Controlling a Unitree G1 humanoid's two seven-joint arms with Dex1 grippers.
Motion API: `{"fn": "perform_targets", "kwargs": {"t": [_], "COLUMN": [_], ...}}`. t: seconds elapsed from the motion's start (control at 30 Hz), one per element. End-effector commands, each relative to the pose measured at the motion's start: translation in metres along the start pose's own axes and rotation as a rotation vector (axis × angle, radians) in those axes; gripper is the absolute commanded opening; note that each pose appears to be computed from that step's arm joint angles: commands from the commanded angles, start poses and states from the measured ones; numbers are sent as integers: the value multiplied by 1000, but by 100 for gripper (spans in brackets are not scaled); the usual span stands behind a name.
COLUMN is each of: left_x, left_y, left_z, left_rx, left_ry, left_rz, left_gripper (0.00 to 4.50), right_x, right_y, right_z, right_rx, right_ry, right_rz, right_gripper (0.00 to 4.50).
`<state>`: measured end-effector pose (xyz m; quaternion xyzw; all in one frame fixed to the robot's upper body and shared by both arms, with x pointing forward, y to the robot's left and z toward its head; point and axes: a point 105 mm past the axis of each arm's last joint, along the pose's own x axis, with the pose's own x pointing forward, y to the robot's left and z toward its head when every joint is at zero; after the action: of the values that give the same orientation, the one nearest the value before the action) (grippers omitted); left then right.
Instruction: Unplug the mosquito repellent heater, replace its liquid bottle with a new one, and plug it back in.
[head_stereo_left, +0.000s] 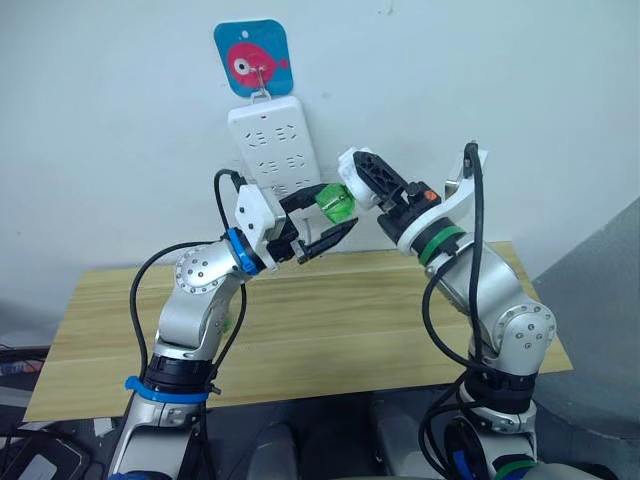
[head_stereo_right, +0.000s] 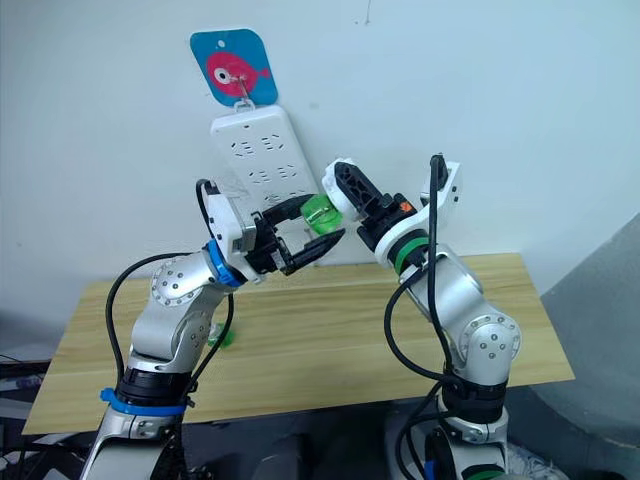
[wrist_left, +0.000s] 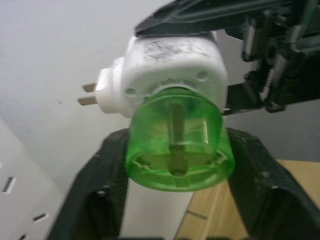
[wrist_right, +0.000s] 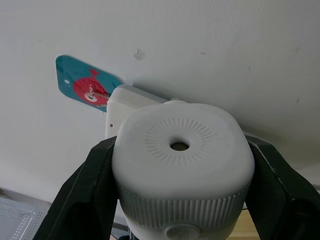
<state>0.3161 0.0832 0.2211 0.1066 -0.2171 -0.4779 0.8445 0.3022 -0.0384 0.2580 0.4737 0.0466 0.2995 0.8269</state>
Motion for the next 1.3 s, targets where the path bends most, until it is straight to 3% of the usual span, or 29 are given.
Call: {"fn": "perform_targets", "kwargs": {"t": [0.03,0.3,0.37,0.47,0.67,0.77,0.83,1.0,1.3], "left_x": [1,1,-1,-6,-19,-30,-36,-47,-48], "left_y": [3,-1,-3,-6,-16,-24,-27,-36,-40], "left_z": [12,12,10,6,-4,-11,-15,-18,-16], "left_rx": [32,36,51,64,72,104,136,239,341], "left_ry": [-44,-40,-31,-11,32,71,91,107,79], "left_rz": [7,-12,-30,-61,-125,-163,-194,-300,-412], "left_gripper": [224,224,224,224,224,224,224,224,224], "right_x": [-3,-5,-8,-13,-34,-40,-45,-65,-72], "right_y": [12,9,9,11,-10,-33,-37,-33,-38], "right_z": [1,-1,3,13,40,52,45,24,2], "right_rx": [1,-4,-3,-34,-204,-380,-453,-317,-204], "right_ry": [-8,10,-2,-14,81,182,310,585,793], "right_rz": [50,43,52,96,129,77,121,279,335], "right_gripper": [297,297,372,450,450,450,450,450,450]}}
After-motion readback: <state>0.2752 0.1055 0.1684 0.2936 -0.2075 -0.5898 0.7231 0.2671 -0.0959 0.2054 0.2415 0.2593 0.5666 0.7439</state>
